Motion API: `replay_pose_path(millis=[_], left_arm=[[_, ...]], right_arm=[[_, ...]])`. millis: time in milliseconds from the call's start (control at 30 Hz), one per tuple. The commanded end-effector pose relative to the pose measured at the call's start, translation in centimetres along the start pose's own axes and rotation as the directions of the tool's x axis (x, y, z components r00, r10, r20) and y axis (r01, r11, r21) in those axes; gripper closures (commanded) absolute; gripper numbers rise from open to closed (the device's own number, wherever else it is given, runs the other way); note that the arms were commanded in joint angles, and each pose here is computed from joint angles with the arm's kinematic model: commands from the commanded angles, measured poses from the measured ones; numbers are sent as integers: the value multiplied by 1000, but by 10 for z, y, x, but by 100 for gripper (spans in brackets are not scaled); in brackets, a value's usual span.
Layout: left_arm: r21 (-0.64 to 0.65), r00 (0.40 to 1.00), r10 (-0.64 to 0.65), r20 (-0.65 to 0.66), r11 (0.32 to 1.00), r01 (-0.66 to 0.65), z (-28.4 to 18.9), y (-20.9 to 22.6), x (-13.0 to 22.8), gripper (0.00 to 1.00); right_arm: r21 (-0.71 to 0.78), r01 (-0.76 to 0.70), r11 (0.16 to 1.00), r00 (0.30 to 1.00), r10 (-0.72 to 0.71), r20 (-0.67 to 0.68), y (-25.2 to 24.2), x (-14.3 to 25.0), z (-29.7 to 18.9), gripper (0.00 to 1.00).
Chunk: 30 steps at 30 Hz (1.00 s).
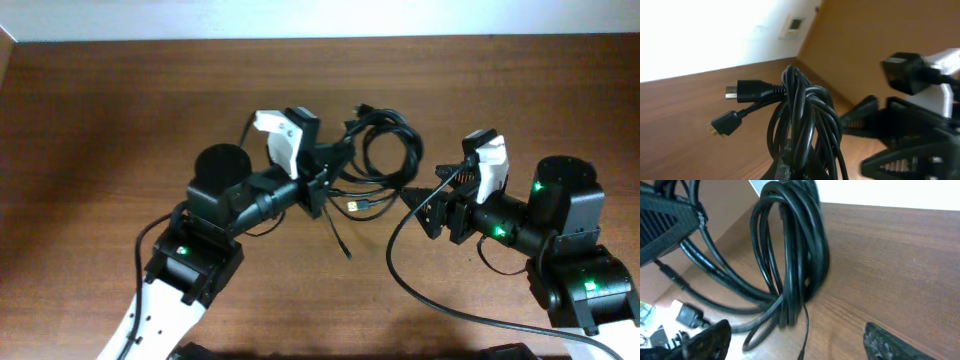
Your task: Untangle cables
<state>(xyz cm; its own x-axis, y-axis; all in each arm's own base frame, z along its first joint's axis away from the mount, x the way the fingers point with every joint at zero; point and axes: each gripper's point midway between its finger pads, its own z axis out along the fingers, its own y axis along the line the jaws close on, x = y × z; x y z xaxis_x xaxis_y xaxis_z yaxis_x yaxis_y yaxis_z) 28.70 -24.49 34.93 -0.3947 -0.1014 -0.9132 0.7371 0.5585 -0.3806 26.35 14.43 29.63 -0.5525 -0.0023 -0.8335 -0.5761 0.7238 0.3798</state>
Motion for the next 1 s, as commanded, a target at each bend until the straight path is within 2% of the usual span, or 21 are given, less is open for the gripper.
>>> replay_pose_path(millis=[0, 67, 133, 267, 367, 533, 633, 767, 833, 967], left_arm=[[89, 1000, 23, 22, 996, -24, 11, -25, -6, 100], [106, 999, 26, 19, 994, -28, 15, -29, -4, 100], [105, 1000, 23, 11, 994, -24, 18, -28, -1, 100], [46, 999, 20, 28, 999, -22, 19, -18, -4, 100], [7, 999, 16, 33, 1000, -17, 19, -11, -5, 100], [-89, 997, -68, 21, 994, 69, 18, 7, 2, 100], [-94, 996, -89, 24, 991, 91, 18, 8, 2, 100], [-92, 994, -107, 26, 990, 109, 18, 8, 2, 100], [-89, 993, -117, 24, 989, 119, 18, 7, 2, 100], [-63, 991, -132, 19, 989, 133, 18, 2, 2, 100]], right_arm=[[10, 7, 1000, 1000, -7, 11, -2, -7, 0, 24], [10, 3, 1000, 1000, -3, 5, -3, -6, 2, 35], [11, -1, 1000, 1000, 1, 0, -4, -5, 3, 39], [11, 0, 1000, 1000, 0, 2, -4, -6, 3, 39], [11, 4, 1000, 1000, -4, 7, -4, -7, 3, 34], [27, 10, 1000, 1000, -11, 19, -7, -10, 3, 34], [81, 10, 997, 1000, -12, 25, -16, -11, 3, 38], [82, 11, 997, 1000, -13, 26, -16, -12, 3, 40], [89, 12, 996, 999, -15, 29, -17, -12, 3, 49], [89, 10, 996, 1000, -12, 25, -20, -12, 6, 51]])
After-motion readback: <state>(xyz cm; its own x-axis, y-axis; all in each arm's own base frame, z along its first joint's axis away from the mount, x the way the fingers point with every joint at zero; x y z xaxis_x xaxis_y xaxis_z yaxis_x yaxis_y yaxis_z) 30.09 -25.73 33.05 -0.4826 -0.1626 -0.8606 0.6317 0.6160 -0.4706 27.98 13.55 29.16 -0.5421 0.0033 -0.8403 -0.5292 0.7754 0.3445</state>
